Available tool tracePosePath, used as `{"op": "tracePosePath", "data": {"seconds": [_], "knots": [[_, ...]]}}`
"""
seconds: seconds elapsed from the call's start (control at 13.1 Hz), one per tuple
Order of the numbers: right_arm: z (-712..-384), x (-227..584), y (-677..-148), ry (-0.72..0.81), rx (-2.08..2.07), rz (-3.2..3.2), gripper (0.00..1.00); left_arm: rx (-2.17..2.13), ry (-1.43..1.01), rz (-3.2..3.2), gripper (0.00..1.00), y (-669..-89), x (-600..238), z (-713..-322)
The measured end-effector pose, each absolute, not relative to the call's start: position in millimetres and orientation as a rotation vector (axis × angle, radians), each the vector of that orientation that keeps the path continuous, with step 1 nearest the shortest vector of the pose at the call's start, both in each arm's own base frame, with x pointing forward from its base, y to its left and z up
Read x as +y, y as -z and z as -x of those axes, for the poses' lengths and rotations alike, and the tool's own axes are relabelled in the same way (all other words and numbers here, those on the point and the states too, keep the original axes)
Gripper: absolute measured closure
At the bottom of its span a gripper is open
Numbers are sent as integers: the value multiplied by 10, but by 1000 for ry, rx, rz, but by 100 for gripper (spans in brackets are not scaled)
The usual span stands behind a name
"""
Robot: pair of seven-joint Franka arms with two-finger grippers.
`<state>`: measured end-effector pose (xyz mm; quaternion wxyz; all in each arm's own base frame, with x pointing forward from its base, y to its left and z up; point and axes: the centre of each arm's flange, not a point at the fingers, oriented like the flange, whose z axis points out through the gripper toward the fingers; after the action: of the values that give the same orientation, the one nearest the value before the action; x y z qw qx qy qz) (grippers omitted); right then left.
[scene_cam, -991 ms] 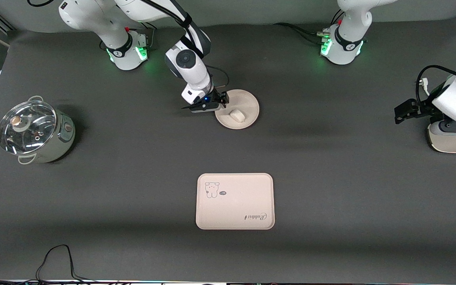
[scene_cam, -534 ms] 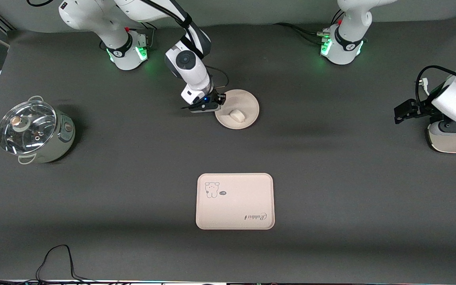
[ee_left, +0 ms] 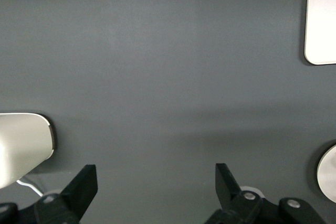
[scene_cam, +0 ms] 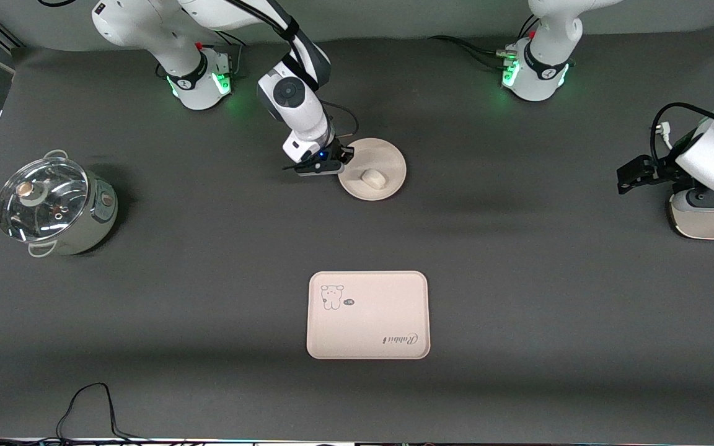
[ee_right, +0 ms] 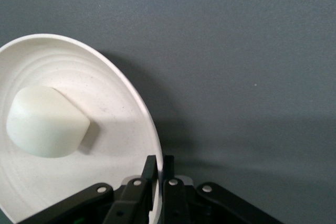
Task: Place bun in plate and plate on tray
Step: 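Lower the right gripper to the plate rim and grip it, then lift the plate with the right gripper and carry it onto the tray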
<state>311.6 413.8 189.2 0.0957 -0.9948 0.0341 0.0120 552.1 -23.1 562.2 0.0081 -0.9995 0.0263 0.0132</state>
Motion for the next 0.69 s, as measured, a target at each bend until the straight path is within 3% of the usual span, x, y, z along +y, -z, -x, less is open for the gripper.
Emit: {"op": "tracePosePath", "data": {"seconds": [0.69], "knots": [[-3286, 4073, -2339, -34, 129, 2924, 95, 98, -41, 3123, 0, -5623, -288, -5519]]}}
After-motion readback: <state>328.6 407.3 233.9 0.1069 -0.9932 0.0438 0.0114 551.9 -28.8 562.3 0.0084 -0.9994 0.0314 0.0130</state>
